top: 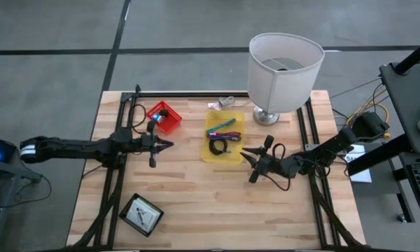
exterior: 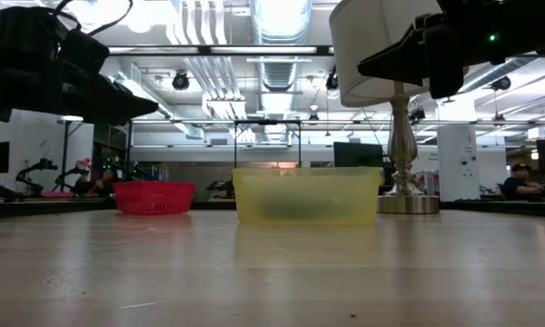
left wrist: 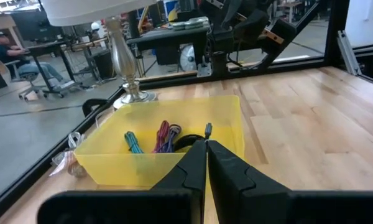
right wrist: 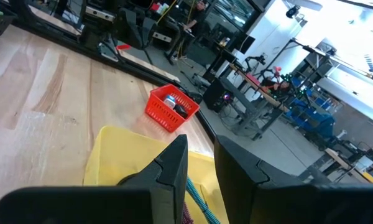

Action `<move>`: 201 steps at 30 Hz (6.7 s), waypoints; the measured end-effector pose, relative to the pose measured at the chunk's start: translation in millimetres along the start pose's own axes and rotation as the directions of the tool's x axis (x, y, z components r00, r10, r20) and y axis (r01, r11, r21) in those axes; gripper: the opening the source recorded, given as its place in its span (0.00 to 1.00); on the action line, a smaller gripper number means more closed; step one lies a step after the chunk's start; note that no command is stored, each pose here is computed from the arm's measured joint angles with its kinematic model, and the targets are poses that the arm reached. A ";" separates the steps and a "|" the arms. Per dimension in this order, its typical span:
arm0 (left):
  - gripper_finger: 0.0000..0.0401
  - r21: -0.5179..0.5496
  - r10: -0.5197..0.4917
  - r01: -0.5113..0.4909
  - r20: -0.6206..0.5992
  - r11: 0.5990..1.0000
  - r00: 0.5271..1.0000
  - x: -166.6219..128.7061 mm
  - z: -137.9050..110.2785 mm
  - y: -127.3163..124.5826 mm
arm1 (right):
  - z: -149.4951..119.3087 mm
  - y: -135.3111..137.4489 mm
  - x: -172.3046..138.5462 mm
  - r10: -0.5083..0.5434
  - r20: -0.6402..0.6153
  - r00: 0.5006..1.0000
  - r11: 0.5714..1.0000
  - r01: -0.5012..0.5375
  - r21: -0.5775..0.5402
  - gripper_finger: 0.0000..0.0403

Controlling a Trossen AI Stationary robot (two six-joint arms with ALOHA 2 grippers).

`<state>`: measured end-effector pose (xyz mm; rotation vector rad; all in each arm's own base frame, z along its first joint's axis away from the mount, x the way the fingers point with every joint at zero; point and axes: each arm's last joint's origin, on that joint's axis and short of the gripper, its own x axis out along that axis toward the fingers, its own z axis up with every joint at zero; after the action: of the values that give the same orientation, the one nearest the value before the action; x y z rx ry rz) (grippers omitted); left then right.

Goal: Pick and place items into bin
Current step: Return to Home Position

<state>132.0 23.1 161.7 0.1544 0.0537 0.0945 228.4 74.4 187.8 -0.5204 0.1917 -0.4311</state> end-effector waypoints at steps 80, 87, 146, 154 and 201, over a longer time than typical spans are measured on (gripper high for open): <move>0.00 -0.047 -0.024 0.021 -0.051 0.999 0.998 -30.6 -2.7 -11.2 | -82.4 -83.7 -57.5 0.184 0.152 0.971 0.855 -0.235 0.463 0.02; 0.00 -0.080 -0.028 0.025 -0.038 0.996 0.999 -34.0 1.9 -10.7 | -84.1 -89.8 -67.2 0.158 0.158 0.975 0.867 -0.214 0.450 0.02; 0.00 -0.093 -0.081 0.078 -0.034 0.993 0.996 -28.8 -3.0 -14.9 | -87.0 -93.0 -79.7 0.217 0.215 0.952 0.838 -0.295 0.458 0.02; 0.00 -0.095 -0.084 0.079 -0.050 0.992 0.995 -27.2 -4.2 -15.1 | -87.0 -93.0 -79.7 0.218 0.215 0.952 0.787 -0.301 0.539 0.02; 0.00 -0.095 -0.084 0.077 -0.063 0.992 0.995 -26.1 -5.2 -15.2 | -87.0 -93.0 -79.7 0.217 0.215 0.952 0.798 -0.300 0.522 0.02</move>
<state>107.1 6.3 155.5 0.0559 0.1217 0.0215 100.1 -1.0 167.3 0.0515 -0.0097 -0.1594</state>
